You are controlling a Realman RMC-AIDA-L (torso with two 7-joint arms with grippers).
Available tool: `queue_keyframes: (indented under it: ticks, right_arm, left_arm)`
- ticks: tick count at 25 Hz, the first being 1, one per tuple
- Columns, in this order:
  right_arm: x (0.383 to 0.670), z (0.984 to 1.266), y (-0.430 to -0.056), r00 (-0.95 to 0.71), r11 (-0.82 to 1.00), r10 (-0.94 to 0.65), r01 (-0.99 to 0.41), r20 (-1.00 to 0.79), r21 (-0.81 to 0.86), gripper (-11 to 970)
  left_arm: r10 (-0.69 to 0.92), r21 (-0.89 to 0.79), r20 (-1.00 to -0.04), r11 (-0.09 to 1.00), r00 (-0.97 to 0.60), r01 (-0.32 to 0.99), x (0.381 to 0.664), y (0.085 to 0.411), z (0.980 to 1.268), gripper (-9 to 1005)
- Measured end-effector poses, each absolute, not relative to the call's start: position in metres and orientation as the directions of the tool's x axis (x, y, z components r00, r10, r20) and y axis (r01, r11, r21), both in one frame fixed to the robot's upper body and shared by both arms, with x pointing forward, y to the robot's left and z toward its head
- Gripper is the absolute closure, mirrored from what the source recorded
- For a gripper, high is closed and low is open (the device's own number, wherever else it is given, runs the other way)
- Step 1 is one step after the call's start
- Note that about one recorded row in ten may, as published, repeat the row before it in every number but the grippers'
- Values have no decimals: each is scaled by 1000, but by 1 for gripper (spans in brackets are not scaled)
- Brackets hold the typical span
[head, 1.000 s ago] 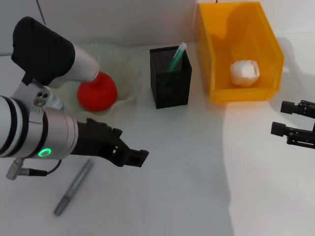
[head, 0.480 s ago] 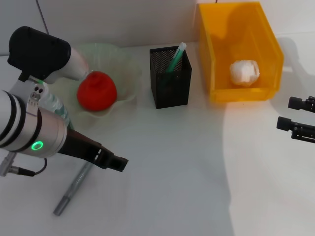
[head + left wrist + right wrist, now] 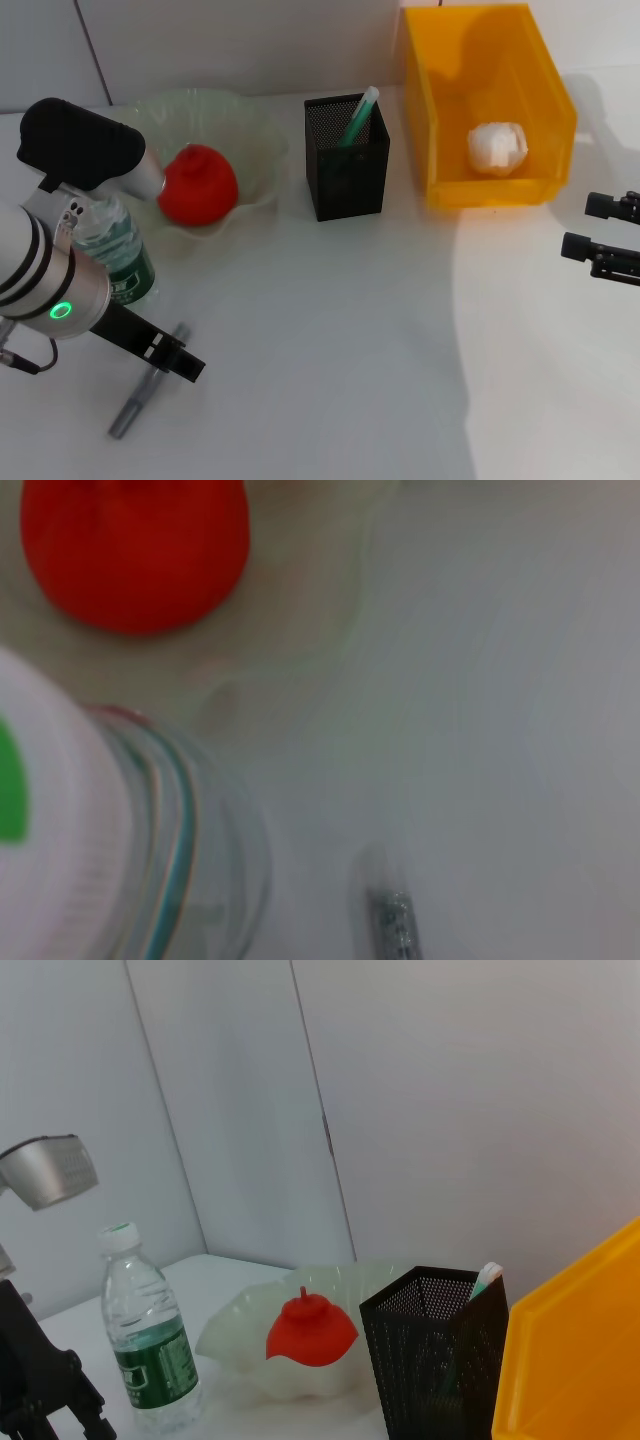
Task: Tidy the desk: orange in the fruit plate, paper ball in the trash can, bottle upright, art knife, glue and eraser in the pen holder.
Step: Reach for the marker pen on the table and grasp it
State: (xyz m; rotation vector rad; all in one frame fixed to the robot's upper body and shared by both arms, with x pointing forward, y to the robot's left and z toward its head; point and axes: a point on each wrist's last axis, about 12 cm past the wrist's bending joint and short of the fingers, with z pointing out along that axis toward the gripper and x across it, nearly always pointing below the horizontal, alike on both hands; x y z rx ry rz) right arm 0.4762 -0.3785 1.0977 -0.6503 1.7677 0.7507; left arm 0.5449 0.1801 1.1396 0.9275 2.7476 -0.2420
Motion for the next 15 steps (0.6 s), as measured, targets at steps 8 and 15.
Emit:
queue_keyframes:
  ticks: [8, 15]
  right_arm:
    - [477, 1097, -377, -294, 653, -68, -736, -953, 181, 234]
    - [477, 1096, -376, -295, 652, -65, -736, -953, 183, 235]
  left_arm:
    - [594, -33, -222, 788, -773, 614, 554, 180, 1135, 221]
    - [598, -30, -198, 789, -777, 614, 561, 178, 1132, 223]
